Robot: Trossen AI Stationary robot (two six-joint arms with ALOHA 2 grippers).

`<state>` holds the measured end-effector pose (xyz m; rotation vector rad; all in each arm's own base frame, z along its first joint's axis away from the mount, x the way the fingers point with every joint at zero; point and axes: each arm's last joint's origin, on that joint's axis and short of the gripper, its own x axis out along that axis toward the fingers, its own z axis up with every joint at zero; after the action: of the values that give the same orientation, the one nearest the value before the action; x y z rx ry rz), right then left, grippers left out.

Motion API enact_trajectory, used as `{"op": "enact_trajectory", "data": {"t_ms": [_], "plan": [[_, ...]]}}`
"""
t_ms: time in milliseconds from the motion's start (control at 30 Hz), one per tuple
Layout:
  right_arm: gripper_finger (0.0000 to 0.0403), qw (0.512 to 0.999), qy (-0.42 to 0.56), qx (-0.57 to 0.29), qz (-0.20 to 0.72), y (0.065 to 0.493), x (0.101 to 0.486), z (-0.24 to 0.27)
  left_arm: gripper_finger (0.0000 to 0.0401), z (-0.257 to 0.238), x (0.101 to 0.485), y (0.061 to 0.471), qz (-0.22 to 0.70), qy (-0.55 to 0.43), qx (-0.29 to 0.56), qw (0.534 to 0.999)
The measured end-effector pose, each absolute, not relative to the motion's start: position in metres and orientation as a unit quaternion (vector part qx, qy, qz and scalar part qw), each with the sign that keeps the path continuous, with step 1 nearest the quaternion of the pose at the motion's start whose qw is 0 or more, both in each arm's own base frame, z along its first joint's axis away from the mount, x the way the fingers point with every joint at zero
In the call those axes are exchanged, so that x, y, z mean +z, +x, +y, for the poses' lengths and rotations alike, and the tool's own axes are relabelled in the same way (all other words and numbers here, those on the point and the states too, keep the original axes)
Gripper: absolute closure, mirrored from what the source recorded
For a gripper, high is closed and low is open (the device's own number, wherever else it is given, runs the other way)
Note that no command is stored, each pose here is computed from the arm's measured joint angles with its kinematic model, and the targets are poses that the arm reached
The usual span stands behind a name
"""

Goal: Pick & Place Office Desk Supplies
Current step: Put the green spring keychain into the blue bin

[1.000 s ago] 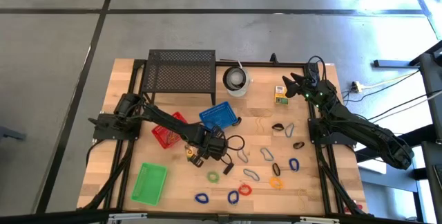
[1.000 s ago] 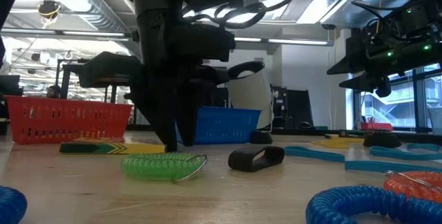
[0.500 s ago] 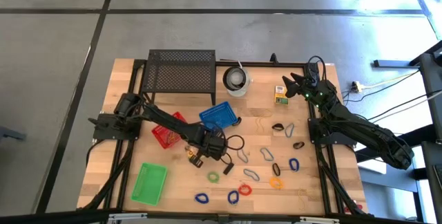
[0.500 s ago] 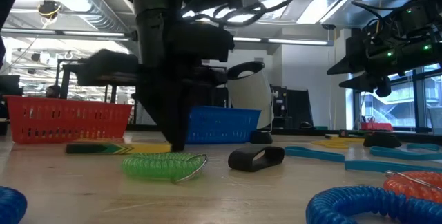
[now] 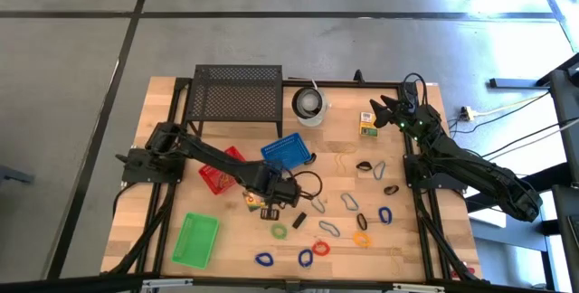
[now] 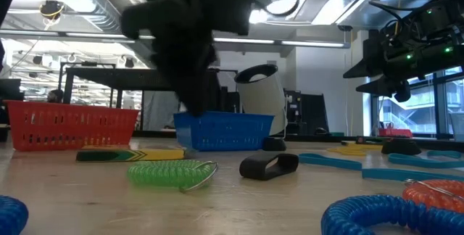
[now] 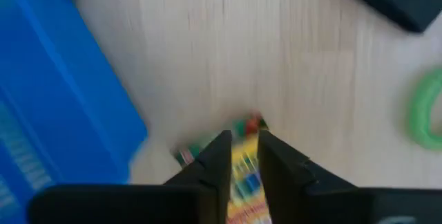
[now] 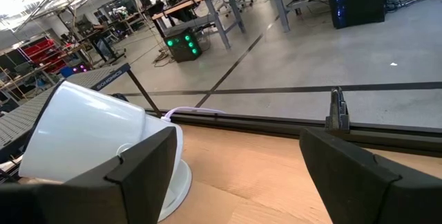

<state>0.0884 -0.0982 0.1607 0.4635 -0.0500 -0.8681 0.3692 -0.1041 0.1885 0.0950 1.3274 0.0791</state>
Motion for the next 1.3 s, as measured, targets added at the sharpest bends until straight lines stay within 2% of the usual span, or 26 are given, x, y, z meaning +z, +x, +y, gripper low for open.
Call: {"op": "enact_trajectory", "data": {"t_ms": [300, 633, 767, 933, 1067, 1300], "plan": [[0.0092, 0.881, 0.222, -0.417, -0.024, 0.088, 0.161, -0.098, 0.0237, -0.12, 0.183, 0.344, 0.698, -0.02, 0.082, 0.711], [0.0092, 0.881, 0.222, -0.417, -0.024, 0.088, 0.161, -0.098, 0.0199, -0.135, 0.167, 0.332, 0.696, -0.07, 0.136, 0.701], [0.0092, 0.881, 0.222, -0.417, -0.024, 0.088, 0.161, -0.098, 0.0198, -0.14, 0.166, 0.34, 0.668, -0.085, 0.118, 0.73], [0.0092, 0.881, 0.223, -0.417, -0.024, 0.088, 0.161, -0.098, 0.0199, -0.162, 0.167, 0.351, 0.613, -0.051, 0.026, 0.788], [0.0092, 0.881, 0.223, -0.417, -0.024, 0.088, 0.161, -0.098, 0.0198, -0.183, 0.16, 0.352, 0.587, -0.01, -0.03, 0.809], [0.0092, 0.881, 0.223, -0.417, -0.024, 0.088, 0.161, -0.098, 0.0198, -0.194, 0.147, 0.354, 0.565, 0.023, -0.012, 0.825]]}}
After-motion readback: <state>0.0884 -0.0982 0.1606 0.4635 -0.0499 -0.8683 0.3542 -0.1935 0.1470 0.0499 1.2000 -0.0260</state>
